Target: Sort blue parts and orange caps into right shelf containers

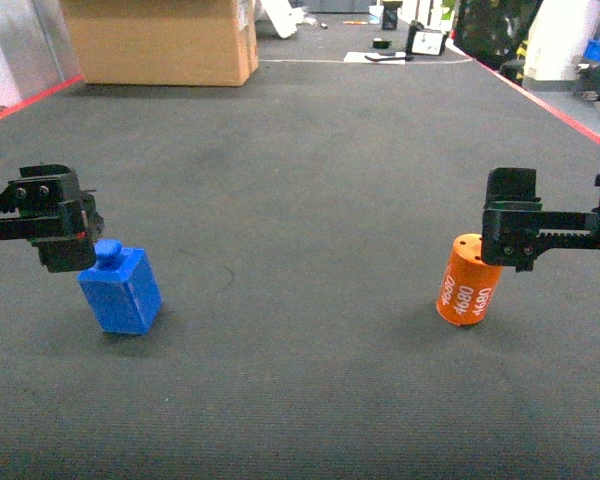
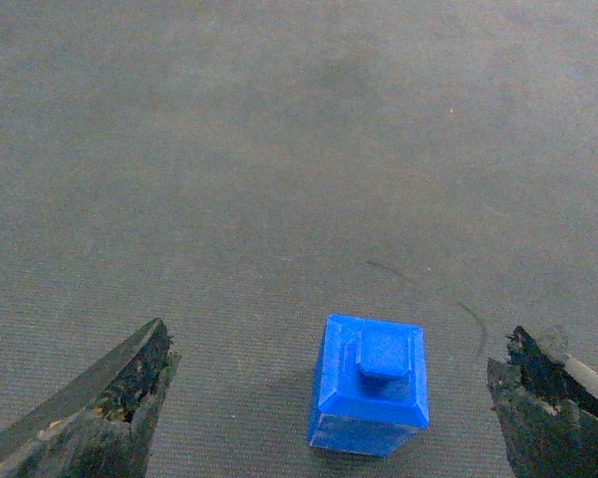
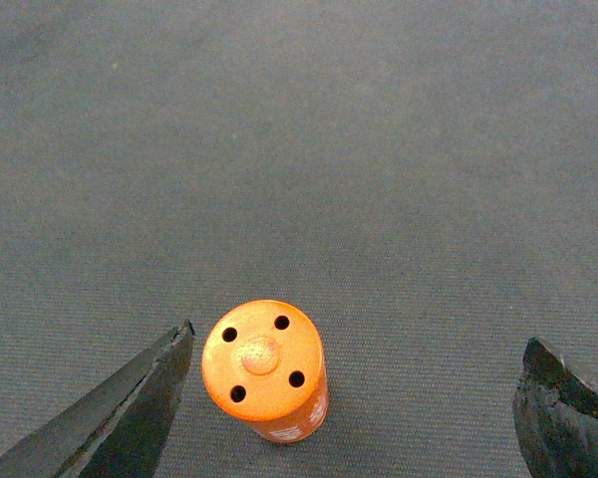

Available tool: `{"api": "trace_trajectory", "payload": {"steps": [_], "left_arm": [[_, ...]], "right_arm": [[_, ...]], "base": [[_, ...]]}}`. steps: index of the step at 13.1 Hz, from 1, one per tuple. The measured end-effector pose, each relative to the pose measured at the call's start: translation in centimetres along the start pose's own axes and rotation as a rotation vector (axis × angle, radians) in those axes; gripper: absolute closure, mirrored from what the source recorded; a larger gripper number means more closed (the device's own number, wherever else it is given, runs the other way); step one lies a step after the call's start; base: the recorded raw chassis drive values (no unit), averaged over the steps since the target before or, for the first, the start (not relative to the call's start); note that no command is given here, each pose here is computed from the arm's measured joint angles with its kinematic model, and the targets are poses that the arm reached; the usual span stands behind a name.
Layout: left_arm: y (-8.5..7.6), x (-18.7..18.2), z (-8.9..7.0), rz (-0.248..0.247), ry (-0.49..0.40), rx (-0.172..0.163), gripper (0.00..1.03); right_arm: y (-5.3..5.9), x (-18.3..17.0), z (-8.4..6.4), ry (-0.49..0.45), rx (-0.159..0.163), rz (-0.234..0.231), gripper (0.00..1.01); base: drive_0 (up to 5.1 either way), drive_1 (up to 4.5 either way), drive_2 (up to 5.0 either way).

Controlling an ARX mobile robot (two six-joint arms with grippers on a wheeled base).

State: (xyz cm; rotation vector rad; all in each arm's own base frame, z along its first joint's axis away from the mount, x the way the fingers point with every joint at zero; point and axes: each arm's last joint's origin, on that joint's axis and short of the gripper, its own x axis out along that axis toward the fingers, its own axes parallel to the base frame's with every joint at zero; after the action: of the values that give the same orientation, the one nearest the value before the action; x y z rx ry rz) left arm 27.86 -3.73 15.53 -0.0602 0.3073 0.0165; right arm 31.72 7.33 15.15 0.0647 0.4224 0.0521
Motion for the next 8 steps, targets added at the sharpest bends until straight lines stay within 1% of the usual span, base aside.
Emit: {"api": "trace_trajectory", "payload": {"steps": [1,2,6,7,8], "left_arm": [[-0.2,0.6,-0.1,-0.01,0.027,0.006,0.05],[-0.3,0.8,-0.1,-0.012,0.034,0.009,0.05],[-0.4,1.3,-0.2,-0.013,0.042,0.009,0.05],[-0.9,2.1,-0.5,-0.039,0.056,0.015,0.05],[-1.5,3.0,-1.4,-0.056,0.095,0.026,0.05]], "right_arm": [[0.2,0.8,0.1,0.032,0.001,0.0,0.03],[0.2,1.1,0.1,0.044,-0.001,0.0,0.03],[0.4,1.5,0.3,0.047,-0.003,0.002,0.03],[0.8,2.7,0.5,0.052,-0.005,0.007,0.03],[0.9,4.1,-0.8,0.095,-0.006,0.015,0.03]], "base": [[0.0,0.0,0.0],[0.0,0.0,0.0],[0.0,0.0,0.0],[0.0,0.0,0.0],[0.0,0.0,0.0]]}}
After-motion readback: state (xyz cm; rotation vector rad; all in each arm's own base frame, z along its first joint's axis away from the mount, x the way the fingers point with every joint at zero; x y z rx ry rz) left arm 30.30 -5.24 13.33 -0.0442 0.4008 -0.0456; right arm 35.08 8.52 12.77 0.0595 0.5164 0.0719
